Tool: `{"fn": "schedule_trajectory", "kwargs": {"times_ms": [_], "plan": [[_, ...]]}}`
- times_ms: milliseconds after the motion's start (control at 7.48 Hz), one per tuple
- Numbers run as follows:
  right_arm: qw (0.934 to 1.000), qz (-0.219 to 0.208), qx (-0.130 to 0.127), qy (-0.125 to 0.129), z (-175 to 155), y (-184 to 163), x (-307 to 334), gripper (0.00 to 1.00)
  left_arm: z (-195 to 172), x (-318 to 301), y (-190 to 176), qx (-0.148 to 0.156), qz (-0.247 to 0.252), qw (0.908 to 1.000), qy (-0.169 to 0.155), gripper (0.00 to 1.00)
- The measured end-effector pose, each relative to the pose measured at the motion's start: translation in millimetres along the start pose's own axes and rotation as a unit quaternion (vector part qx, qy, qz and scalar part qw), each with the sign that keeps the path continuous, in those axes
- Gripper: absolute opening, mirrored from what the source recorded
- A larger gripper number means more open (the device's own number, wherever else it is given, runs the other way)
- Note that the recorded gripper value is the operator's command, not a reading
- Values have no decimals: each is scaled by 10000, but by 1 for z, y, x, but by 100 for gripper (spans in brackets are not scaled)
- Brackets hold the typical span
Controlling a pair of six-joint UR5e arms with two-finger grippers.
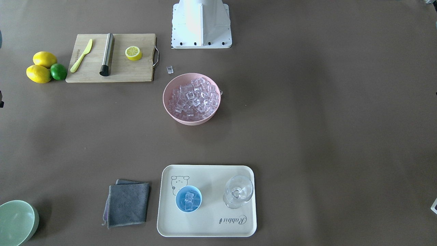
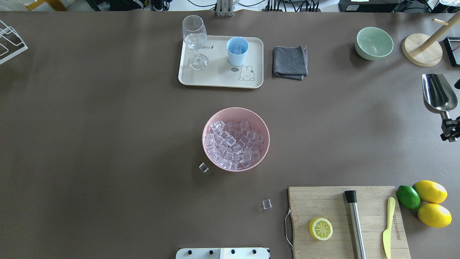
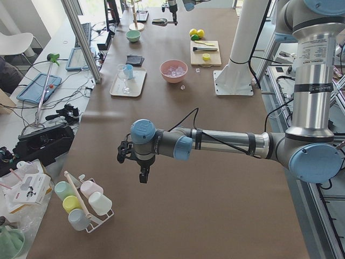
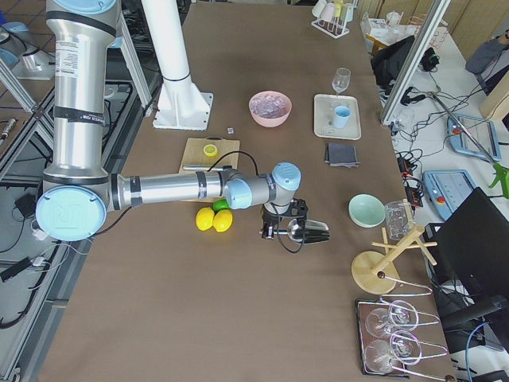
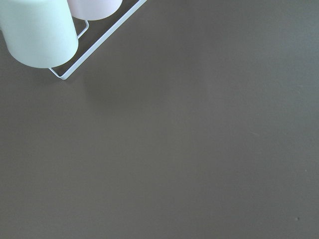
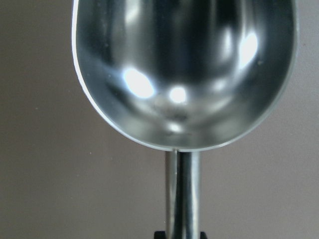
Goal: Put ice in cup with scoop
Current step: 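Carry the empty scoop back and lay it on the table with the right gripper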
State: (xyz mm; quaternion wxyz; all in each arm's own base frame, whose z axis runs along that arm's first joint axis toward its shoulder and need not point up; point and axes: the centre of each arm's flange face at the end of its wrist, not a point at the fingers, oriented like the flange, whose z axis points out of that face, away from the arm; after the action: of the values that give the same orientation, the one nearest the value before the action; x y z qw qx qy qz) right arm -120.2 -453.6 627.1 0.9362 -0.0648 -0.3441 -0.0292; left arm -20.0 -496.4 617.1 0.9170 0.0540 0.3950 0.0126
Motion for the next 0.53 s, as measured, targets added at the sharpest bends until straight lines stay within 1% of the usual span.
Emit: {"fn": "schedule_trajectory", "kwargs": {"times_ms": [134, 267, 401, 535], "plan": [[10000, 14, -56, 11, 7, -1, 2, 47, 2, 0, 0, -19, -18, 10000, 3, 99], [9999, 44, -118, 18, 13, -1, 5, 84, 2, 0, 0, -26, -32, 10000, 9, 99], [9998, 97, -195, 13, 20, -2, 10, 99, 1, 1, -1, -15, -20, 10000, 17, 99], [9996, 114, -250, -54, 22, -1, 10, 99, -1, 2, -1, 4, -19, 10000, 17, 99]]}}
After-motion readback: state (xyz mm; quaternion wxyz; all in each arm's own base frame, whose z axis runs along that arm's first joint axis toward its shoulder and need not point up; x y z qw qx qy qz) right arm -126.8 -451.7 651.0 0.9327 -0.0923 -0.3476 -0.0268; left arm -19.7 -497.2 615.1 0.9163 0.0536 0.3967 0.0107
